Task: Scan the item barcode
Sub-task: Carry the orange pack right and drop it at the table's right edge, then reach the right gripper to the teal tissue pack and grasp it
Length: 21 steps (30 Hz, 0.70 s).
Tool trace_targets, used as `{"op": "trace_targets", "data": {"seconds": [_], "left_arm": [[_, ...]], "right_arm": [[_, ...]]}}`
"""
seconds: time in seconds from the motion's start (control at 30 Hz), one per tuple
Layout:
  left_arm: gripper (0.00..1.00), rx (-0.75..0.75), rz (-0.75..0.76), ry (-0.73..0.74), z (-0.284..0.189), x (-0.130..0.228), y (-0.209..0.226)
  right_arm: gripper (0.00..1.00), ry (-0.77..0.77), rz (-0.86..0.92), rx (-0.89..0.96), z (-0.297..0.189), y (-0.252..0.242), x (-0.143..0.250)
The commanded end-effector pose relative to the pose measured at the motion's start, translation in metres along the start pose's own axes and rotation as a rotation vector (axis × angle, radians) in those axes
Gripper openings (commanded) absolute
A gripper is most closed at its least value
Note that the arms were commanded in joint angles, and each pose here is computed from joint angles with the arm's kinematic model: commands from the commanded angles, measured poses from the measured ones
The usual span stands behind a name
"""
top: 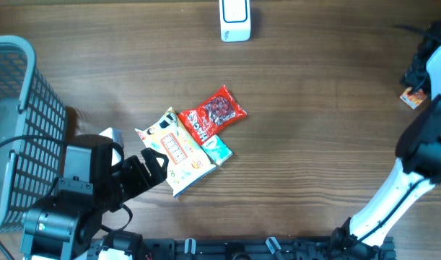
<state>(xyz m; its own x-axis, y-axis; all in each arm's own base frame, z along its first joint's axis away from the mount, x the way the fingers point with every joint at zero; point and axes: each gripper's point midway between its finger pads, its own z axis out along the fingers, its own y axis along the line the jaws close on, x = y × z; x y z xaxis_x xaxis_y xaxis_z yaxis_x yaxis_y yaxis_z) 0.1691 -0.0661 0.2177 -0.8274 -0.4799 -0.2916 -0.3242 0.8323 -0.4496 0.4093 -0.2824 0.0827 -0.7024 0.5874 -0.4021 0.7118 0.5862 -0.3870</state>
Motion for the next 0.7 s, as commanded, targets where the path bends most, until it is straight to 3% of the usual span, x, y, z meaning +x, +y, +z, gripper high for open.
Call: {"op": "trace_targets", "data": {"seconds": [0.0, 0.03, 0.1, 0.17, 0.27, 0.4, 0.47, 0.57, 0.67], "left_arm": [[1.0, 0.006, -0.007, -0.003, -0.001, -0.001, -0.001], [1.0, 0.006, -0.007, -0.003, -0.001, -0.001, -0.001], [1.0, 0.007, -0.007, -0.003, -0.001, -0.001, -0.001], [1.0, 0.006, -0.007, -0.003, -0.001, -0.001, -0.001], [1.0, 0.006, -0.007, -0.003, -0.001, -0.001, -0.001], [1.0, 0.007, -0.007, -0.003, -0.001, -0.001, -0.001], [1.0, 0.006, -0.007, -0.003, -0.001, -0.001, -0.001], [1.0, 0.006, -0.007, -0.003, -0.001, -0.001, -0.001], [1.0, 0.007, -0.007, -0.003, -0.001, -0.001, -0.001]], "right_arm": [[1.0, -0.212, 0.051, -0.61, -0.166, 0.049, -0.037], [1.0, -0.221, -0.022, -0.945, -0.243, 0.076, -0.022], [1.0, -0.171, -0.222, -1.354, -0.339, 0.106, 0.027], [1.0, -0.114, -0.427, -1.513, -0.38, 0.132, 0.077], [1.0, 0.035, -0.636, -1.459, -0.381, 0.182, 0.159], [1.0, 0.292, -0.95, -1.324, -0.35, 0.254, 0.327], [1.0, 0.367, -0.969, -1.217, -0.322, 0.268, 0.367], [0.71, 0.524, -1.035, -1.084, -0.286, 0.272, 0.426], [0.62, 0.555, -1.066, -0.926, -0.257, 0.26, 0.438]]}}
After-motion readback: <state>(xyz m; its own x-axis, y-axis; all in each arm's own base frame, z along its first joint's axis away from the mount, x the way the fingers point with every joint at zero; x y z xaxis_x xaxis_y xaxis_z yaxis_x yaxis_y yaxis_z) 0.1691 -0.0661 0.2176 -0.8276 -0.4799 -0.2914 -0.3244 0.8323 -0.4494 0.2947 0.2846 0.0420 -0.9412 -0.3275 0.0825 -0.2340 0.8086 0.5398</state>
